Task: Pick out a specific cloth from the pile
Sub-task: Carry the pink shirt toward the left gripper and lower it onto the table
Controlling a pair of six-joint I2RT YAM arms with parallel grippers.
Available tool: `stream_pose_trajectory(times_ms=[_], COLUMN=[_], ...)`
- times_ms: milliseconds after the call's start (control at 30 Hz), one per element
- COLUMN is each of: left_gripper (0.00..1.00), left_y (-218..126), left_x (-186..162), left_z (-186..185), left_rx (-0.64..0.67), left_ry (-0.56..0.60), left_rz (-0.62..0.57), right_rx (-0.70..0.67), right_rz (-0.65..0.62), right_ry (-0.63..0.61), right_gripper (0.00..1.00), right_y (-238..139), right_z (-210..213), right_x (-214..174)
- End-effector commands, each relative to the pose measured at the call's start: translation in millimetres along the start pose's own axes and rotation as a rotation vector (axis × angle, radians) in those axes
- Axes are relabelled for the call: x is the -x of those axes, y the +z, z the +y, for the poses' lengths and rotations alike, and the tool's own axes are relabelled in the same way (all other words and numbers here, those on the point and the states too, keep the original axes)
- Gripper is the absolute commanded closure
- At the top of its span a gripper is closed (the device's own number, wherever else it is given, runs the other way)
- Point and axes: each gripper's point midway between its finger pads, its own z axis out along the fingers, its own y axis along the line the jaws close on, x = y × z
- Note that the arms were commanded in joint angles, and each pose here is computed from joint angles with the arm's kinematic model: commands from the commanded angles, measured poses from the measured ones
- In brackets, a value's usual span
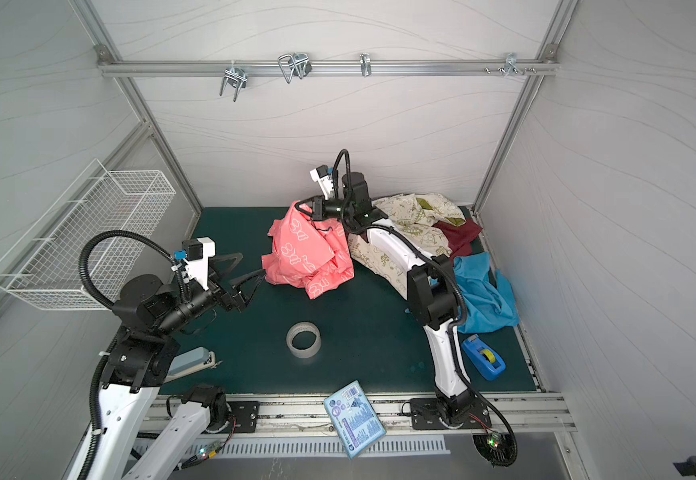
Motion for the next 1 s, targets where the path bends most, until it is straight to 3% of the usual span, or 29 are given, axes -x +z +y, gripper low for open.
stream_pose_trajectory(times_ms=[0, 400, 700, 800, 967], left_gripper=[0.01, 0.01, 0.01, 0.01, 0.01], left_y=[-2.5, -0.1, 1.1, 2.4, 4.0], left_x=[12.1, 9.7, 10.8, 10.7, 10.7], left_z=[-8.4, -7.4, -8.1, -6.1, -1.8], left_rx=[-0.031, -0.039, -0.047, -0.041, -0.022], left_ry=[0.032, 0.026, 0.015, 0.014, 0.009], left_rz=[-0.044, -0.045, -0.046, -0.044, -0.041], right_rx=[-0.034, -0.246, -0.397, -0.439, -0.469], right_rz=[0.064, 0.331, 0.465, 0.484, 0.513], right_ry=[-0.089, -0.032, 0.109, 0.140, 0.211], right_gripper=[1.00, 1.00, 0.81, 0.68, 0.65], right_y=[-0.4, 7.9, 21.5, 26.2, 38.6], right_z=[8.8, -51.1, -107.9, -121.2, -141.2], right_x=[-26.4, -132.9, -173.9, -183.4, -203.5])
